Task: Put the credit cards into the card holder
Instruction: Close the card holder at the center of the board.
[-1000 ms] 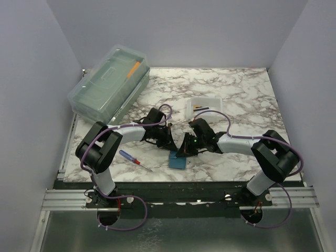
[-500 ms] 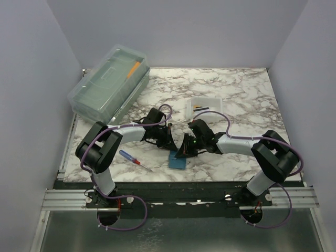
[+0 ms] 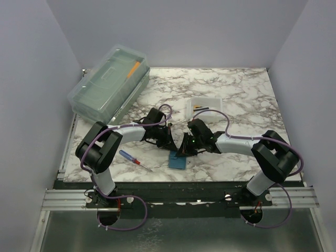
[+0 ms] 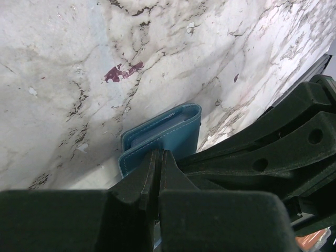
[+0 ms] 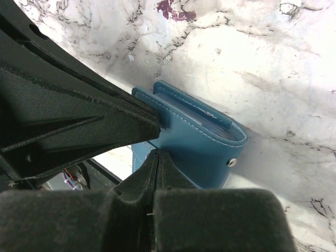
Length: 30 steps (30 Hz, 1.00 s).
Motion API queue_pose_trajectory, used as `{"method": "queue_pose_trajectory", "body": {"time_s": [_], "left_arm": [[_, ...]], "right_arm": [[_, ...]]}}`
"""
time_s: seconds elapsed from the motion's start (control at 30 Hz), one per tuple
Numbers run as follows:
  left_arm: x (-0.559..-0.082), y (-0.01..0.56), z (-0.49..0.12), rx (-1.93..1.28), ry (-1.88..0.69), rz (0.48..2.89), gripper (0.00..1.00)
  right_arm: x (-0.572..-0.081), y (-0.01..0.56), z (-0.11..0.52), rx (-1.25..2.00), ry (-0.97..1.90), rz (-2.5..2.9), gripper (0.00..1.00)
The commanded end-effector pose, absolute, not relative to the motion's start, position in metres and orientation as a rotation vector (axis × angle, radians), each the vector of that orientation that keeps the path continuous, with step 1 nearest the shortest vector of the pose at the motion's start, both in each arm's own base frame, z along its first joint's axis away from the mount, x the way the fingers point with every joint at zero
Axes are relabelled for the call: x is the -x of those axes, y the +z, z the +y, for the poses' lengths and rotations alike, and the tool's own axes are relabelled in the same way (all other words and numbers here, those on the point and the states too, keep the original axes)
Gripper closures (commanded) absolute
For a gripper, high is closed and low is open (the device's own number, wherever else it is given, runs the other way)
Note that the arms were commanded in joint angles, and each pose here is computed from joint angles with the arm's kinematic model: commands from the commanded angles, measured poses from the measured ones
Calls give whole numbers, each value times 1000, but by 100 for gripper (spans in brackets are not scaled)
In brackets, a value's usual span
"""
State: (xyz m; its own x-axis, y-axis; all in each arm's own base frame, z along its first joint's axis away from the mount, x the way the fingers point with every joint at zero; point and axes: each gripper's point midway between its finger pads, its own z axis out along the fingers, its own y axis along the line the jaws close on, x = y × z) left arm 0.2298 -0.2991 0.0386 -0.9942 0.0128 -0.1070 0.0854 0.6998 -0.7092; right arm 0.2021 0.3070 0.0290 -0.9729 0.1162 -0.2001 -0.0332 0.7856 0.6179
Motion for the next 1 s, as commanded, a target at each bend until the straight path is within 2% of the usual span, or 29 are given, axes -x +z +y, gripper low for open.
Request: {"method": "queue_pose_trajectory", "body": {"time_s": [0.0,0.17,0.33,0.47,0.53,0.7,0.97], "left_arm": [[-226,28,-287,-85,-1083,2841,100],[-230,45,-294,-115,-1139,2803,98],[-239,81,-292,-102,-1182,2722,74],[-237,99,-281,-40,-1200,2680,66],[-234,104,-274,-11,-1203,2665,69],[-214,105,-266,-4,-1291,2690,100],[-185,89,-272,-105,-1465,2772,100]], "right_arm": [[-175,-11,281,-6,736,2877,100],[-173,-15,280,-7,730,2881,100],[-174,-18,281,-11,719,2886,100],[-173,-19,280,-19,719,2888,100],[-172,-20,280,-23,724,2889,100],[-171,-22,281,-26,741,2891,100],[-171,-23,283,-16,754,2895,100]]}}
